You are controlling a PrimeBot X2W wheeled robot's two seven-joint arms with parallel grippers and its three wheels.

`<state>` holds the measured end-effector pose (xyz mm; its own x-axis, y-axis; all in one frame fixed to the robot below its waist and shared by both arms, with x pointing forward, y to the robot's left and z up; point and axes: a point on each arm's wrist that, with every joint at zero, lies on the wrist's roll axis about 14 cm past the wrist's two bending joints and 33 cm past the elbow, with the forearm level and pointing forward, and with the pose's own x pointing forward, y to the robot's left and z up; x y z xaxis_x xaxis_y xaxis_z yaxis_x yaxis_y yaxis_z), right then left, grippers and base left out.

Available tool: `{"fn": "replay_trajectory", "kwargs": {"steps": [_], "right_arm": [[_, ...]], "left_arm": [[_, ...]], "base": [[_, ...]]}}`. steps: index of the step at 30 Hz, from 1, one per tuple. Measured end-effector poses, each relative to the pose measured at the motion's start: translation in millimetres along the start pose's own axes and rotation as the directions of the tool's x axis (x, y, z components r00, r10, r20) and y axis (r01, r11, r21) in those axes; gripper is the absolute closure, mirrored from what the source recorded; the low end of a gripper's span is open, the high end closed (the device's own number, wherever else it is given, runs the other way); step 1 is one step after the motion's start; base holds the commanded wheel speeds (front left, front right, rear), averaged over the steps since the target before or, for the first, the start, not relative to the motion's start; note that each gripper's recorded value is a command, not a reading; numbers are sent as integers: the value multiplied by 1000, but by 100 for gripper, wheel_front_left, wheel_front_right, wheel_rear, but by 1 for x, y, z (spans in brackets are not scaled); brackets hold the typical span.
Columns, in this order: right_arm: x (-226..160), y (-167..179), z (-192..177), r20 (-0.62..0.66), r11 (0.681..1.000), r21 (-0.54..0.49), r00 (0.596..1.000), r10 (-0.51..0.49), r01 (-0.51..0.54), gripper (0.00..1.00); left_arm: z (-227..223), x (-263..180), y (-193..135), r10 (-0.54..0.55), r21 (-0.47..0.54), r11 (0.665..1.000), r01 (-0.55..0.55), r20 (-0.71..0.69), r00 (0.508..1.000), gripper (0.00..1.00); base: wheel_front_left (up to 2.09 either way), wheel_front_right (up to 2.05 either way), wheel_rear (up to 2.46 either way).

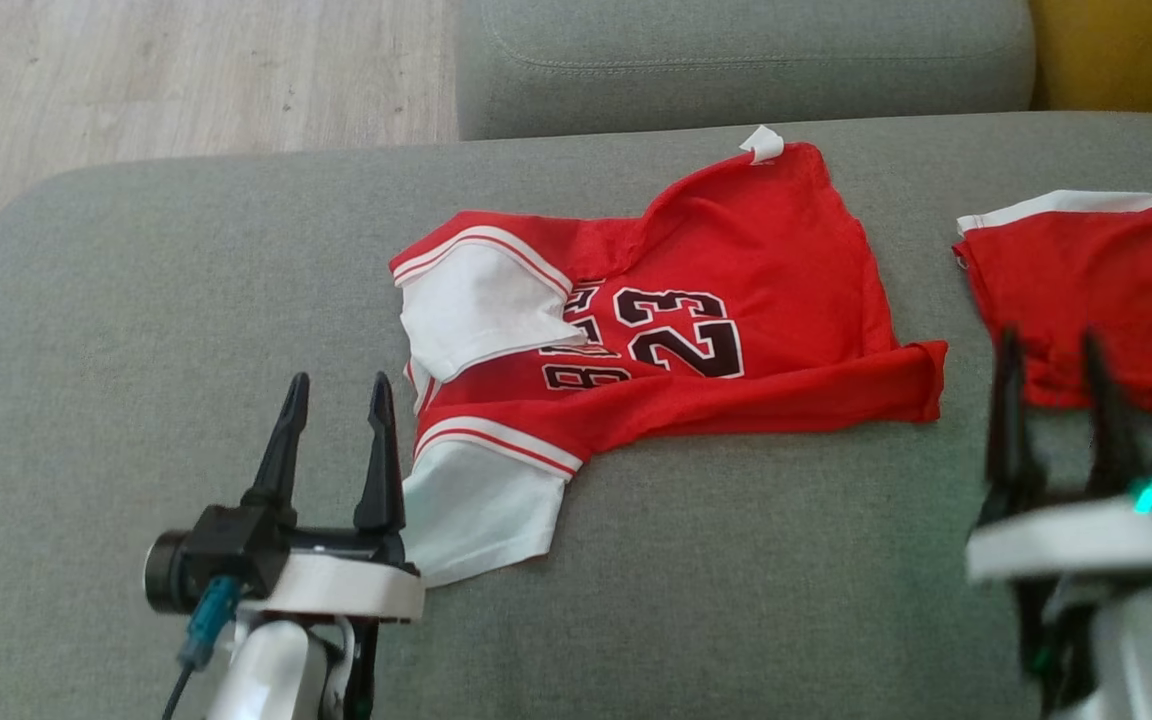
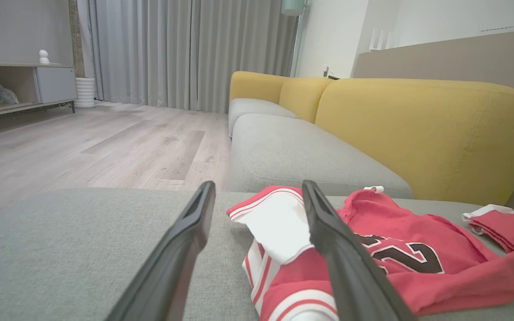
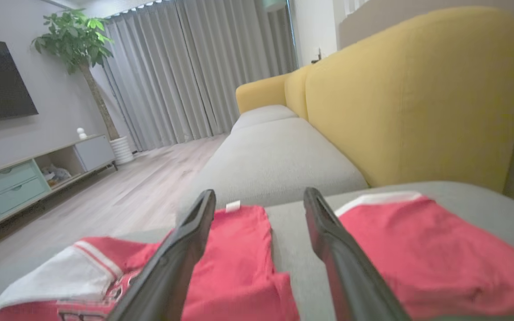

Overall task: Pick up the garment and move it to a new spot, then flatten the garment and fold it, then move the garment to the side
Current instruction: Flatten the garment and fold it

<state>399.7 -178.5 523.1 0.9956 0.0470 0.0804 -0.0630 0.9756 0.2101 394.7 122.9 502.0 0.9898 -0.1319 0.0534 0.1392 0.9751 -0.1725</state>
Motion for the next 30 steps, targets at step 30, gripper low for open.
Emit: {"fn": "replay_trajectory", "kwargs": {"steps": [30], "right_arm": [[-4,16,-49,-84,999,21,995,44,-42,0]], "left_arm": [[-115,-48,14,18,17,1000,-11,-488,873,0]], "base": [[0,0,0]]}}
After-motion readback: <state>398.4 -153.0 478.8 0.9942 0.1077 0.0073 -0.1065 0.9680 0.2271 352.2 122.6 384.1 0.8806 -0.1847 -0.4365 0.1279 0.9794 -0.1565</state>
